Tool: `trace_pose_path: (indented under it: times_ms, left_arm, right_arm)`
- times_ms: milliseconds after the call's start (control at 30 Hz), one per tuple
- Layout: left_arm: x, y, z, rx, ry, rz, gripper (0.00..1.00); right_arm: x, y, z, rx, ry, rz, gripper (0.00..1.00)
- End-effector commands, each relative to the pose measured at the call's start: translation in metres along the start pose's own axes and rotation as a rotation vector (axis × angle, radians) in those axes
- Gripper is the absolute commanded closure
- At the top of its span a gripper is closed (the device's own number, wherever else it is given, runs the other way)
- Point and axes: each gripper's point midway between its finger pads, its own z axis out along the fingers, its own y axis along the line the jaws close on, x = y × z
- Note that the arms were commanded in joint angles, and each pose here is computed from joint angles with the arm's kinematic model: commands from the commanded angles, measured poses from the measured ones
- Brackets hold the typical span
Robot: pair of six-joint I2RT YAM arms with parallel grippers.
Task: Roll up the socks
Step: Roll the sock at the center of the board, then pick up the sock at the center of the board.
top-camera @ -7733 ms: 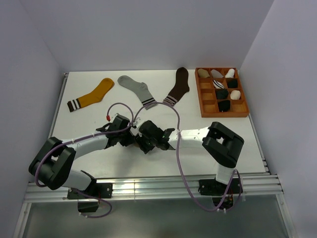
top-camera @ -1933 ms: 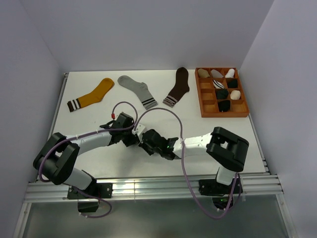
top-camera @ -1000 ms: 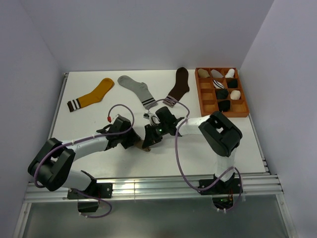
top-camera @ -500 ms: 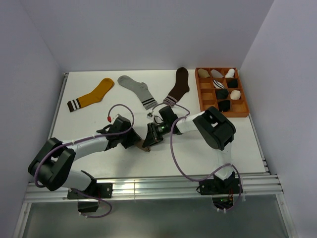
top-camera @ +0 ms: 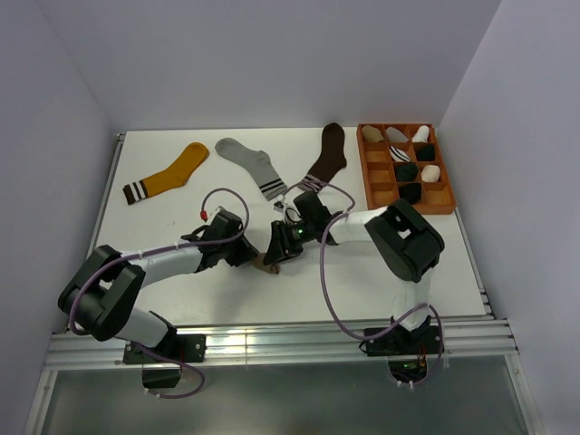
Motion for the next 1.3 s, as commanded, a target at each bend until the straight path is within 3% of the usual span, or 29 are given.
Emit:
trace_pose_path:
  times_ms: [0,200,400,467,967,1267]
  left_arm:
    - [0.024,0.037,0.000,-0.142,0.092,0.063,1.00]
    - [0.024,0.041,-0.004,-0.193,0.110,0.096,1.00]
    - [0.022,0.037,-0.003,-0.204,0.119,0.110,1.00]
    - [0.023,0.037,-0.003,-0.206,0.124,0.110,1.00]
    - [0.024,0.032,-0.002,-0.197,0.140,0.111,1.00]
    - [0.027,0.032,0.000,-0.190,0.156,0.109,1.00]
  right_arm:
    - [-0.026,-0.008,-0.015,0.166,-0.145,-0.162,0.49]
    - [-0.036,0.000,-0.033,0.375,-0.265,-0.393,0.34]
    - [-0.040,0.023,-0.047,0.566,-0.410,-0.653,0.27]
    - [-0.028,0.036,-0.039,0.565,-0.406,-0.735,0.27]
    - [-0.010,0.037,0.006,0.678,-0.367,-0.935,0.25]
    - [-0.005,0.029,0.024,0.711,-0.341,-0.968,0.26]
